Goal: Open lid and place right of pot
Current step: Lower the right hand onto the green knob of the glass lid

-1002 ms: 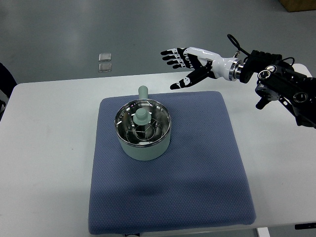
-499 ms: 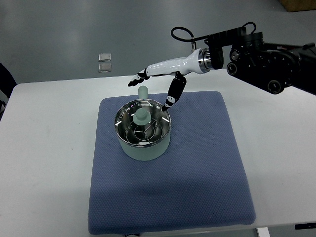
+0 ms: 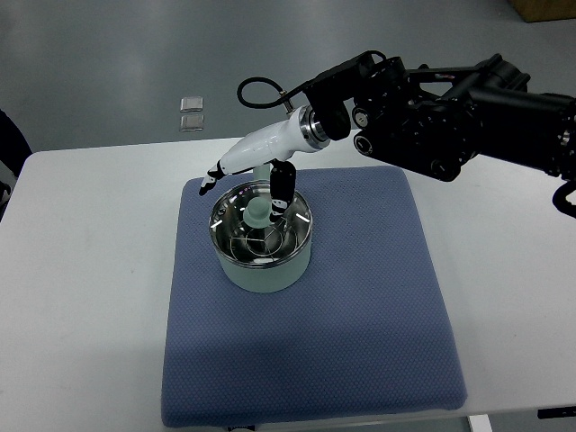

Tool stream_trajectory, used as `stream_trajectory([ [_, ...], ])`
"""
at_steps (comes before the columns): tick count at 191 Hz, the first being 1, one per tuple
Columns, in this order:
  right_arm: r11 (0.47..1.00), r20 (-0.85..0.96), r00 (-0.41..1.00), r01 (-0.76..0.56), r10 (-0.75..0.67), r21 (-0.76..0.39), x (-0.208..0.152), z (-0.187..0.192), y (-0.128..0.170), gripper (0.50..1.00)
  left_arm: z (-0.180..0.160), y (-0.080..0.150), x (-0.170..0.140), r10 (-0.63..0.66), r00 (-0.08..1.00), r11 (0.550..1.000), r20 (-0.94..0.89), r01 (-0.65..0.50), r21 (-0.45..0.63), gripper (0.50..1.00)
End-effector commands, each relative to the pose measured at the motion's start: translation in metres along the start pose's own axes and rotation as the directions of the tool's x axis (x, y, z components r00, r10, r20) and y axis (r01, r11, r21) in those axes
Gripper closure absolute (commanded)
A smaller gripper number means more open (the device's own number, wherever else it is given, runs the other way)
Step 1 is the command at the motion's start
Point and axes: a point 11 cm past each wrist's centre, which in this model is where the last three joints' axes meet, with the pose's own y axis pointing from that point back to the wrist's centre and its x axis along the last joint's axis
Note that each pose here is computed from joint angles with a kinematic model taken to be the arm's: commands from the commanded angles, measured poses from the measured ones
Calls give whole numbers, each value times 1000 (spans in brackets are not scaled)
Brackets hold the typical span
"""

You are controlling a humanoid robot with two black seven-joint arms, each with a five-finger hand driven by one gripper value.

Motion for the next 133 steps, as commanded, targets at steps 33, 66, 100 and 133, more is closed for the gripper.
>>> stream_trajectory([
  [33, 1000, -14, 1000, -27, 27, -4, 1, 2, 1, 611, 0, 0, -1, -4, 1000, 1000, -1, 4, 0, 500],
  [66, 999, -13, 999, -43, 43, -8, -1, 5, 2, 636, 0, 0, -1, -4, 1000, 1000, -1, 4, 0, 500],
  [100, 998, -11, 999, -53, 53, -14, -3, 9, 3, 666, 0, 0, -1, -4, 1000, 1000, -1, 4, 0, 500],
  [133, 998, 2, 998, -58, 58, -24, -8, 16, 6, 675, 0, 0, -1, -4, 1000, 1000, -1, 4, 0, 500],
])
